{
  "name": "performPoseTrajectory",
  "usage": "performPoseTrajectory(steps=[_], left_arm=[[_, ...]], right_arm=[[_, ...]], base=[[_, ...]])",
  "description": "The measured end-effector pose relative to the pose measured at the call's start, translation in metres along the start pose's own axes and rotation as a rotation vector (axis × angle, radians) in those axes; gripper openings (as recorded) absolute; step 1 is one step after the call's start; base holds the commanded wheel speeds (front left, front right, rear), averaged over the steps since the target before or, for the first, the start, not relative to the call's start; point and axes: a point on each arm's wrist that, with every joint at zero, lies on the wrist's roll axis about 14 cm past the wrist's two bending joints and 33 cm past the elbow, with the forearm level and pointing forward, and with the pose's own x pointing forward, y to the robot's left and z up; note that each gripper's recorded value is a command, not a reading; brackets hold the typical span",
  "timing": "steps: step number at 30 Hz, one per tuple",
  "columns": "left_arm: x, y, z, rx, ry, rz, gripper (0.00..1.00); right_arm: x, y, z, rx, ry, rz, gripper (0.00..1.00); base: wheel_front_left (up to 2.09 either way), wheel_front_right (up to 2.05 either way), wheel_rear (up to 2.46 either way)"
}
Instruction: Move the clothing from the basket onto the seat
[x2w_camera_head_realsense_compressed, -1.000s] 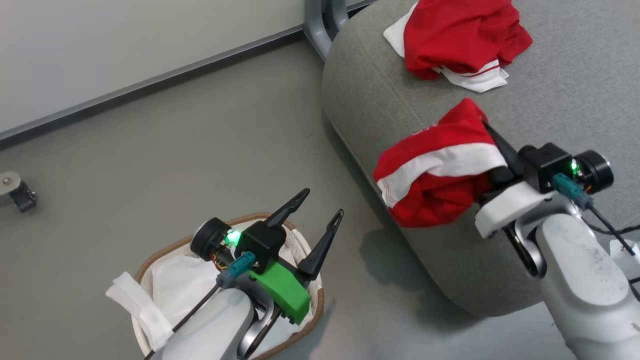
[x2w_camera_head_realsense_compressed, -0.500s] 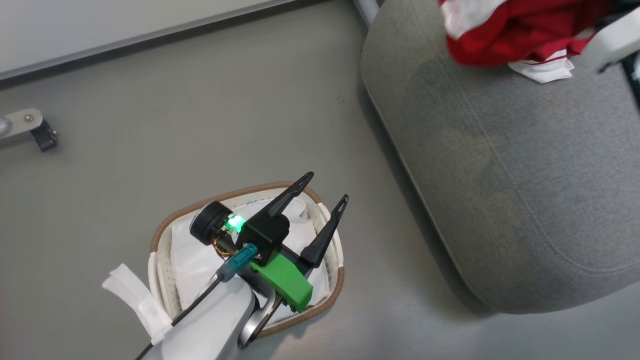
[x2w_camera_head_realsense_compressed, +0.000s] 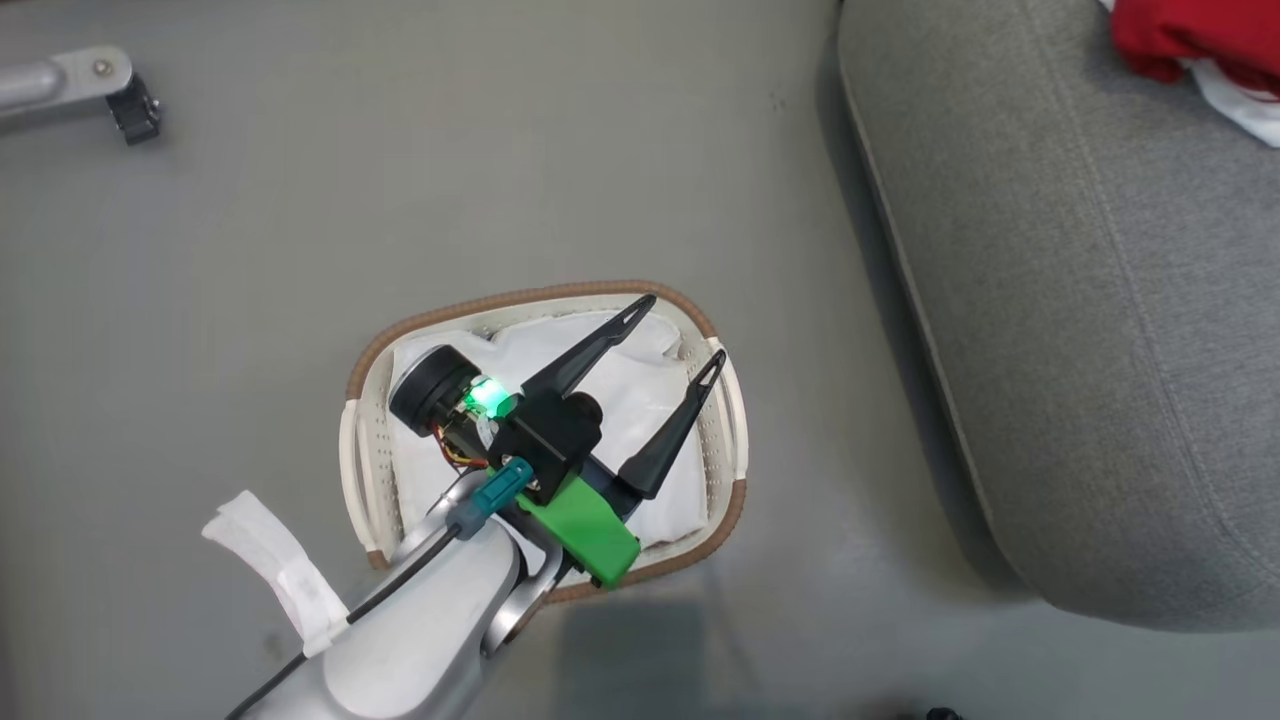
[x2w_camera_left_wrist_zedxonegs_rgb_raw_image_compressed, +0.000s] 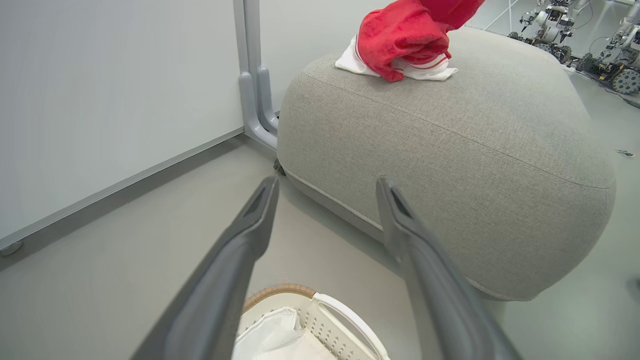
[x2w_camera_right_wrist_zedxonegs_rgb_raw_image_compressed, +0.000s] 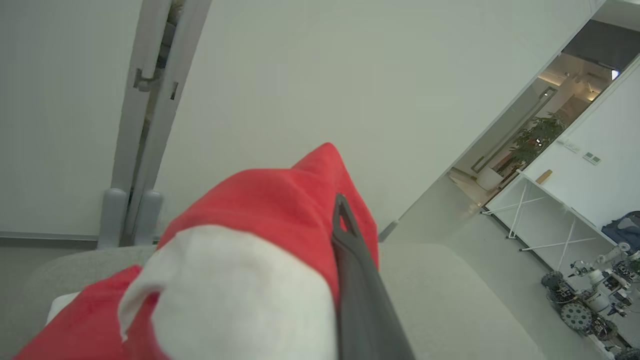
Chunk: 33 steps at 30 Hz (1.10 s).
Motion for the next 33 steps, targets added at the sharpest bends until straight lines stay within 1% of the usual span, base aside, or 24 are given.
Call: performPoseTrajectory(steps=[4, 7, 9, 11, 13, 15, 16, 17, 22, 26, 33], left_arm=[[-0.003, 0.008, -0.013, -0.03, 0.022, 0.018, 1.0], [-0.005, 0.012, -0.023, -0.046, 0.041, 0.026, 1.0], [-0.006, 0.015, -0.029, -0.053, 0.053, 0.031, 1.0], [-0.007, 0.016, -0.034, -0.057, 0.067, 0.03, 1.0], [-0.005, 0.015, -0.034, -0.058, 0.069, 0.026, 1.0], [-0.004, 0.013, -0.034, -0.057, 0.066, 0.018, 1.0], [-0.003, 0.013, -0.033, -0.057, 0.066, 0.014, 1.0], [-0.002, 0.012, -0.033, -0.056, 0.065, 0.013, 1.0], [0.001, 0.007, -0.029, -0.047, 0.057, -0.003, 1.0], [0.002, 0.007, -0.024, -0.036, 0.052, -0.008, 1.0], [0.004, 0.005, -0.012, -0.029, 0.029, 0.001, 1.0]], right_arm=[[-0.01, 0.034, -0.081, 0.061, 0.173, 0.024, 0.0], [-0.026, 0.068, -0.131, 0.08, 0.279, 0.069, 0.0], [-0.034, 0.085, -0.151, 0.093, 0.321, 0.09, 0.0], [-0.039, 0.094, -0.163, 0.106, 0.339, 0.096, 0.0], [-0.045, 0.098, -0.17, 0.111, 0.354, 0.098, 0.21], [-0.053, 0.1, -0.177, 0.114, 0.37, 0.099, 0.47], [-0.056, 0.1, -0.179, 0.117, 0.373, 0.098, 0.83], [-0.059, 0.102, -0.179, 0.123, 0.373, 0.098, 1.0], [-0.067, 0.113, -0.173, 0.145, 0.35, 0.117, 1.0], [-0.077, 0.12, -0.163, 0.126, 0.306, 0.156, 1.0], [-0.113, 0.129, -0.156, 0.153, 0.275, 0.189, 1.0]], base=[[0.0, 0.0, 0.0], [0.0, 0.0, 0.0], [0.0, 0.0, 0.0], [0.0, 0.0, 0.0], [0.0, 0.0, 0.0], [0.0, 0.0, 0.0], [0.0, 0.0, 0.0], [0.0, 0.0, 0.0], [0.0, 0.0, 0.0], [0.0, 0.0, 0.0], [0.0, 0.0, 0.0]])
